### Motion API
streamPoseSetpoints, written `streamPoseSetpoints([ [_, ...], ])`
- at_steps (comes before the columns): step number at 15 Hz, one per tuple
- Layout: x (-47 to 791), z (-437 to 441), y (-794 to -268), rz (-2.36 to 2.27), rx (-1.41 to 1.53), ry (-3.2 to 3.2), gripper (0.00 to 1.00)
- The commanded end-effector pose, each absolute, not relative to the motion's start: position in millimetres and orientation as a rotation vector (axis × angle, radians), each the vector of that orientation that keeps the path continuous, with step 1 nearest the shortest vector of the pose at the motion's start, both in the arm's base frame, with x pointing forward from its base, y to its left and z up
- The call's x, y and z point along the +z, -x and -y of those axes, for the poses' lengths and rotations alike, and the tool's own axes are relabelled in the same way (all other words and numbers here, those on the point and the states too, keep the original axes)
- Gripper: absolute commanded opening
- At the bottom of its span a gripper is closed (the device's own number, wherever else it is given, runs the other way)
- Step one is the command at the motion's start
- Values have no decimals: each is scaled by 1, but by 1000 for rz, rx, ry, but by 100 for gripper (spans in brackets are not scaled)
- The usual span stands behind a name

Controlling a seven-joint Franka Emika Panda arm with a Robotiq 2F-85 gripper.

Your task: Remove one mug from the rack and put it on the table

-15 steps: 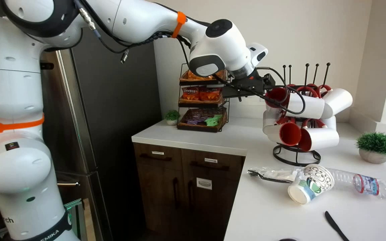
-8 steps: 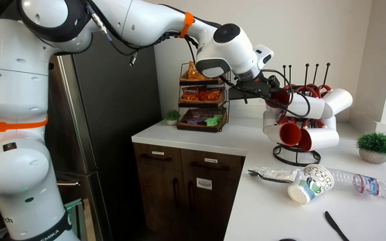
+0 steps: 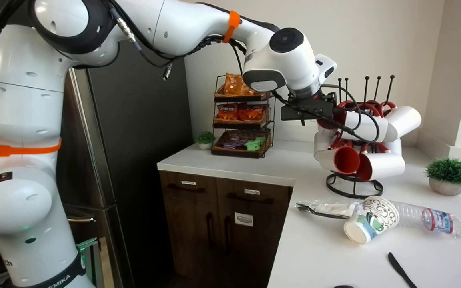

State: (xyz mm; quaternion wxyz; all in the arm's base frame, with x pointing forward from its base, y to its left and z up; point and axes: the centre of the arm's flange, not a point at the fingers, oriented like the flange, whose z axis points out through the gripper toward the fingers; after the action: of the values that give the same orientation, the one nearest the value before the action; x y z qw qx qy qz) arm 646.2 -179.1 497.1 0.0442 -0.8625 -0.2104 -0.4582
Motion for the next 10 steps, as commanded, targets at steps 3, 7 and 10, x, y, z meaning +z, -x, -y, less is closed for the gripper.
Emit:
streamPoseSetpoints([
  [3,485,191,-656,683,-1405,2564,58],
  [7,483,193,-658,687,-1406,2544,51],
  [10,482,193,-659,688,-1407,2539,33],
])
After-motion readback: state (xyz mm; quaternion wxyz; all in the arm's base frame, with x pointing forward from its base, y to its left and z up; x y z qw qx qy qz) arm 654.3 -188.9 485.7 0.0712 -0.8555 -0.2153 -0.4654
